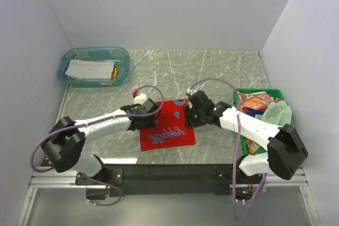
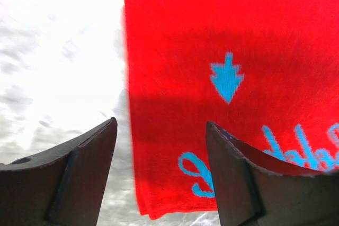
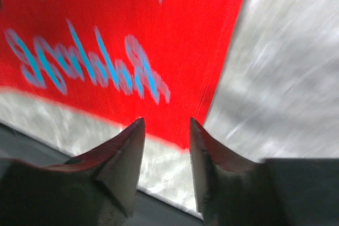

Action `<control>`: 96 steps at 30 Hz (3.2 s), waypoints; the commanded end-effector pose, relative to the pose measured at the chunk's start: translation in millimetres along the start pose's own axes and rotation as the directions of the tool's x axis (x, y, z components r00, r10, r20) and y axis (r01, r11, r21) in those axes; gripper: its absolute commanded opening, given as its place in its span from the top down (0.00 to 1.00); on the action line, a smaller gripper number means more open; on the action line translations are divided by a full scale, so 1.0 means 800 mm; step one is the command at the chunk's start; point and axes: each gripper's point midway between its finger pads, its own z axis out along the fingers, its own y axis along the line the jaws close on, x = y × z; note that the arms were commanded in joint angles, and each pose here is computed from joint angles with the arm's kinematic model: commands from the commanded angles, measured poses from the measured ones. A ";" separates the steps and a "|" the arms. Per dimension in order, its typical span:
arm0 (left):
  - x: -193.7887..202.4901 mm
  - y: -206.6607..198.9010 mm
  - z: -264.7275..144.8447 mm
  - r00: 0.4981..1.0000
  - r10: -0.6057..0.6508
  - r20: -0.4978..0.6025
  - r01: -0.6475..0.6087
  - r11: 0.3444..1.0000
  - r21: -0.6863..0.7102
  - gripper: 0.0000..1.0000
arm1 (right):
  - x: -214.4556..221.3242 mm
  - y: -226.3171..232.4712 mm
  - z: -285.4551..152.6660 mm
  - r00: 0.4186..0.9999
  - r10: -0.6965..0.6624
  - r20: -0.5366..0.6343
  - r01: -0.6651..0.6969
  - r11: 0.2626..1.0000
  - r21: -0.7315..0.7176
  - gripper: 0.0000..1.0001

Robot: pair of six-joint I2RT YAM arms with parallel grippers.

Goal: Fold and stack the towels
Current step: Fold the towel

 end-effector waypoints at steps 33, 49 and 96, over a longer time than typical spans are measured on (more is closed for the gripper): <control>-0.182 0.063 0.020 0.986 0.153 0.070 -0.152 0.988 -0.022 0.01 | -0.197 -0.078 0.114 0.839 -0.538 -0.081 0.527 0.841 -0.120 0.46; -0.175 0.055 0.032 0.986 0.159 0.045 -0.159 0.987 0.003 0.04 | -0.166 -0.090 0.152 0.824 -0.539 -0.175 0.521 0.842 -0.143 0.60; -0.183 0.013 0.083 0.984 0.173 -0.029 -0.163 0.963 0.213 0.37 | -0.140 -0.105 0.166 0.809 -0.538 -0.236 0.529 0.842 -0.108 0.89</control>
